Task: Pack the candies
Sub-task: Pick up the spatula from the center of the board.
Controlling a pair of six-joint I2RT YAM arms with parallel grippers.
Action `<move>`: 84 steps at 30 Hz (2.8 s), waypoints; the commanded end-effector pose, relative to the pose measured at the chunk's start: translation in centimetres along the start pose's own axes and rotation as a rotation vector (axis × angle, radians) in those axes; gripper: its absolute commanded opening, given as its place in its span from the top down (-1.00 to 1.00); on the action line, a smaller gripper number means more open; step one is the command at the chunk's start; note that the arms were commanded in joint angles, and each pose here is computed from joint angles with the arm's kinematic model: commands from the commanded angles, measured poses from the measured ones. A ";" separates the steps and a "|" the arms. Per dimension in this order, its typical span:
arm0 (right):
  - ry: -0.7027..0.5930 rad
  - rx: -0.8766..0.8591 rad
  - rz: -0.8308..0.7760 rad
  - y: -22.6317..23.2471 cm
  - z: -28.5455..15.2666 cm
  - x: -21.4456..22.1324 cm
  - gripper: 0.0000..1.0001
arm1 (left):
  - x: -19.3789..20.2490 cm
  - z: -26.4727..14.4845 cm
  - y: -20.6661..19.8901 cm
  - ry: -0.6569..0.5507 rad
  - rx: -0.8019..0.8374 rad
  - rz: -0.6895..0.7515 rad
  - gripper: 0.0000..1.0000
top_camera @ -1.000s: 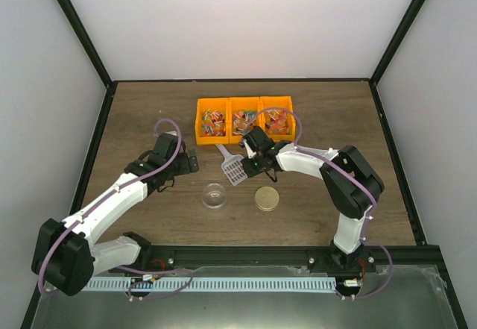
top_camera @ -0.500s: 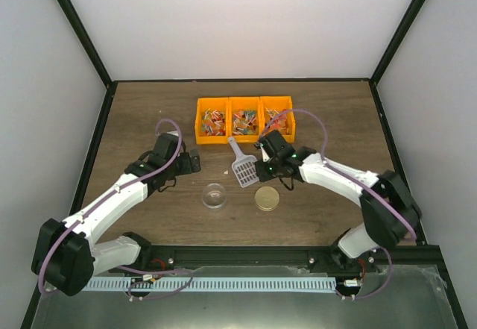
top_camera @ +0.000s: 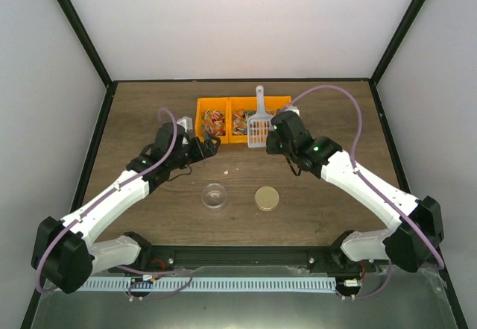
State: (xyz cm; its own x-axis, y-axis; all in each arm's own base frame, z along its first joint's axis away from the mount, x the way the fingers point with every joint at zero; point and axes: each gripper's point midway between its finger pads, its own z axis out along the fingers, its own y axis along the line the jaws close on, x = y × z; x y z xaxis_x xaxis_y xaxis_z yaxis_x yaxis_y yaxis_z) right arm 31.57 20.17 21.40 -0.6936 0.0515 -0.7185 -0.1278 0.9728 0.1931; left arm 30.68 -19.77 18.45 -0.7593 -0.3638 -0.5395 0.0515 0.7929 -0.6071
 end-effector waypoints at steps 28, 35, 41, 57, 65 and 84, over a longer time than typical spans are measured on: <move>-0.038 -0.025 0.219 1.5 -1.2 -3.3 0.99 | -2.4 4.5 -12.5 -0.036 -0.020 0.327 -0.30; -0.038 -0.035 0.206 1.6 -1.3 -3.4 0.99 | -2.0 5.1 -11.4 -0.039 -0.058 0.349 0.11; -0.030 -0.040 0.187 1.8 -1.0 -3.2 0.99 | -1.6 5.5 -11.4 -0.021 -0.052 0.382 0.58; -0.037 -0.070 0.162 2.1 -1.5 -3.2 0.64 | -0.4 6.7 -10.8 0.022 -0.068 0.441 0.92; -0.227 -0.030 0.174 -1.4 -5.0 -6.8 -0.66 | 0.6 6.1 -11.4 0.025 0.050 0.678 0.92; -0.003 -0.642 0.190 -2.7 -6.6 -7.9 -0.47 | 5.3 3.4 -14.2 0.265 0.547 1.088 0.92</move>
State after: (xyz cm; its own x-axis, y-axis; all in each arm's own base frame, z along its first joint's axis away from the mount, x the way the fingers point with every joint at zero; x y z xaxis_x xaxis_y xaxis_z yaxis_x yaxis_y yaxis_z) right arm 34.01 14.88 29.05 -0.7341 0.2641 -0.6255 -0.2983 0.7022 0.6465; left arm 28.94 -33.86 20.99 -0.3294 0.5080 -0.7959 0.8964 0.4330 -0.0946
